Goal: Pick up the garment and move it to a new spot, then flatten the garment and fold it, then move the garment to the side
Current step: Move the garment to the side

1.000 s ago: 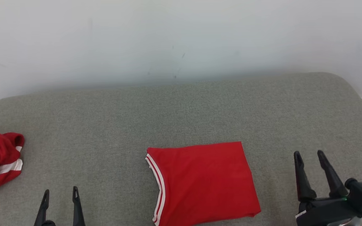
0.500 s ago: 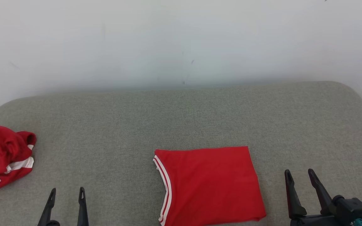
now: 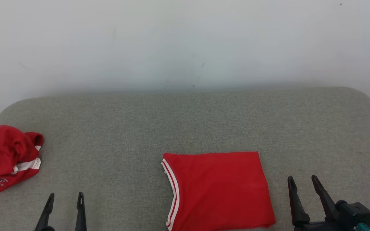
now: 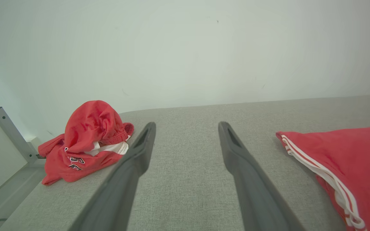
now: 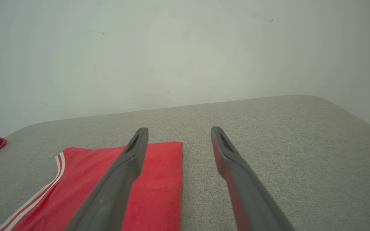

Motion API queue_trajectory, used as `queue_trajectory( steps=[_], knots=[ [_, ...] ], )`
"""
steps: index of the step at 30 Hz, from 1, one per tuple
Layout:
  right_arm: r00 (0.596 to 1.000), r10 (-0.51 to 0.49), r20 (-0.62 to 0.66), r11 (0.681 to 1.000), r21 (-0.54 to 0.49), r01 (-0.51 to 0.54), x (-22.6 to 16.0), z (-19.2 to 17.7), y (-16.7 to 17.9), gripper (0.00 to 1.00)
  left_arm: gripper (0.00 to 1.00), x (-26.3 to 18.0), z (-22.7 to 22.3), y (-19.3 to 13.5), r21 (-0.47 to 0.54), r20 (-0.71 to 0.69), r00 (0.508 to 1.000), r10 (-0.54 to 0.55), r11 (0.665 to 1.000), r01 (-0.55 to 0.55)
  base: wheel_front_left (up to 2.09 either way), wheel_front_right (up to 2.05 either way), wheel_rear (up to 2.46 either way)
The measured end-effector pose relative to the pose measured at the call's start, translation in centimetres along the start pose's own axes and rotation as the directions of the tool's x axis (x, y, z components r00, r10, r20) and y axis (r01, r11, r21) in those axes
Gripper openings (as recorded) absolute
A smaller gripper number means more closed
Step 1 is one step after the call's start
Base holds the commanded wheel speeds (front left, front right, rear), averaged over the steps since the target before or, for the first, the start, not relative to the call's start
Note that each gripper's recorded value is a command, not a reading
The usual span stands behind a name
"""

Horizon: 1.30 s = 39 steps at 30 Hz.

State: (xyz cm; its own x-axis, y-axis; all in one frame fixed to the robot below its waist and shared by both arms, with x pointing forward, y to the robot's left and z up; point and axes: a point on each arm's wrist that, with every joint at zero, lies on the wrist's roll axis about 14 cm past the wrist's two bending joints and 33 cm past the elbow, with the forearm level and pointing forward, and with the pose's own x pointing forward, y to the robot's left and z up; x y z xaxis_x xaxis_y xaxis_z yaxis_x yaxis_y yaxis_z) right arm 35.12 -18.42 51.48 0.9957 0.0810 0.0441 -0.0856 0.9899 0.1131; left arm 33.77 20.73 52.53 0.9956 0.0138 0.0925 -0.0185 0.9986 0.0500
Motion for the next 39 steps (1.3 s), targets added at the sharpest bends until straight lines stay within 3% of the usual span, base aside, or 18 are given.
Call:
queue_trajectory(
  steps=[12,39],
  knots=[
    [1.0,-0.002,-0.015,1.0,-0.002,0.002,-0.1,-0.4,0.1,1.0,1.0,-0.7,-0.3,1.4,-0.014,-0.011,0.999,0.039,0.999,-0.04,0.0,0.0,0.0],
    [0.998,-0.008,-0.056,1.0,-0.008,0.008,-0.2,-1.2,-0.1,1.0,1.0,-1.0,-0.6,1.4,-0.004,-0.022,0.999,0.046,0.999,-0.046,0.0,0.0,0.0]
  ],
)
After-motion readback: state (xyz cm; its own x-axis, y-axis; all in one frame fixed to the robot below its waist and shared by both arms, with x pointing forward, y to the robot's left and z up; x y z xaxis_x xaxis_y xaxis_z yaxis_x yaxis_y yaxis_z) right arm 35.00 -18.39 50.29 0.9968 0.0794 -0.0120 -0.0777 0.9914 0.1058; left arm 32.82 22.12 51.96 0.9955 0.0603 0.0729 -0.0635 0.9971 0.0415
